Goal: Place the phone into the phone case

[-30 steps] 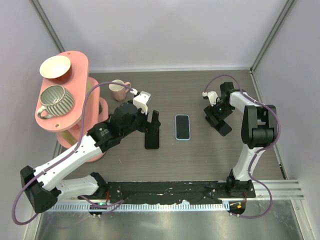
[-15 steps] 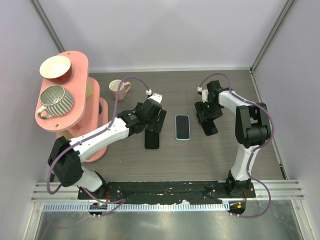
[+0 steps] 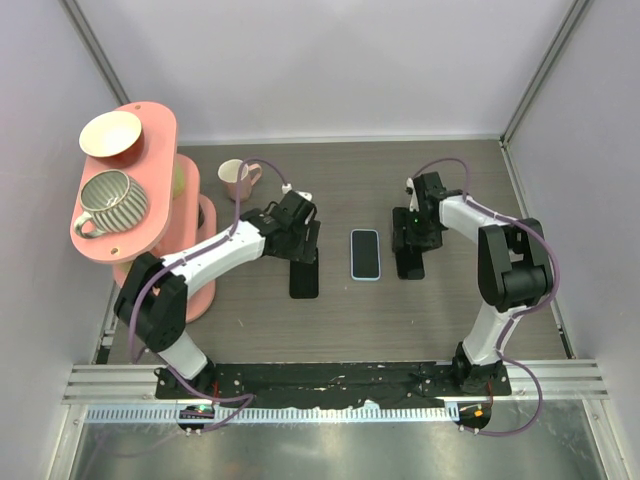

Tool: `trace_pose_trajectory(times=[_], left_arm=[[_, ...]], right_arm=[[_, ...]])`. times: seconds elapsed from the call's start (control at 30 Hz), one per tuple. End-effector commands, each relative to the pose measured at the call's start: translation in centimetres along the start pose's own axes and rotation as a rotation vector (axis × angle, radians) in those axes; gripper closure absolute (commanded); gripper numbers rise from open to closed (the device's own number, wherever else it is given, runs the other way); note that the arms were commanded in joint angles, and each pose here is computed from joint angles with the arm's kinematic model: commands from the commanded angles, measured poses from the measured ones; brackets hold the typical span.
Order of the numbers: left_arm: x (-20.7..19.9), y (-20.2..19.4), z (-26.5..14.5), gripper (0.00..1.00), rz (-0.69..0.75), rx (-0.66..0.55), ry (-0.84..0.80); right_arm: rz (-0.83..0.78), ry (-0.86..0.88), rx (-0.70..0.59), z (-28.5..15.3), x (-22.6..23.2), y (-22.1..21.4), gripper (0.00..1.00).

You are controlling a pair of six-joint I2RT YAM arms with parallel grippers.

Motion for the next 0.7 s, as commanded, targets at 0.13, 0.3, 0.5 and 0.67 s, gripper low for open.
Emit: trace_pose_trajectory(times=[0.13,0.3,0.5,0.67], left_arm=[[0.5,-0.4,2.0,0.33,-0.065,0.117,-0.032],[1.0,-1.2,3.1,0.37,-0.068,0.17,0.035],[1.6,-1.4,4.2,0.4,-0.076,0.192,0.087],[1.5,-1.7,4.5,0.48,-0.093,0.218,0.089]], right_arm=[[0.144,-0.009,-0.018,-2.2,1.2,-1.1,0.55],[0.161,-0.017,0.014,-2.7,1.3,-1.9,0.56],[0.169,-0.002,-0.017,-4.2,1.5,-2.4,0.59],[0.188,0.031,-0.066,-5.9,2.0,-2.3,0.62]])
Point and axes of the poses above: each gripper's point midway between its finger pads, its own z axis out along the fingers, its own x axis along the line the jaws close on, y = z × x, the point moved 9 cm from there along -z, back along the fingers, and after that the axes turned 7 degrees about -z, right-handed, at the moved point
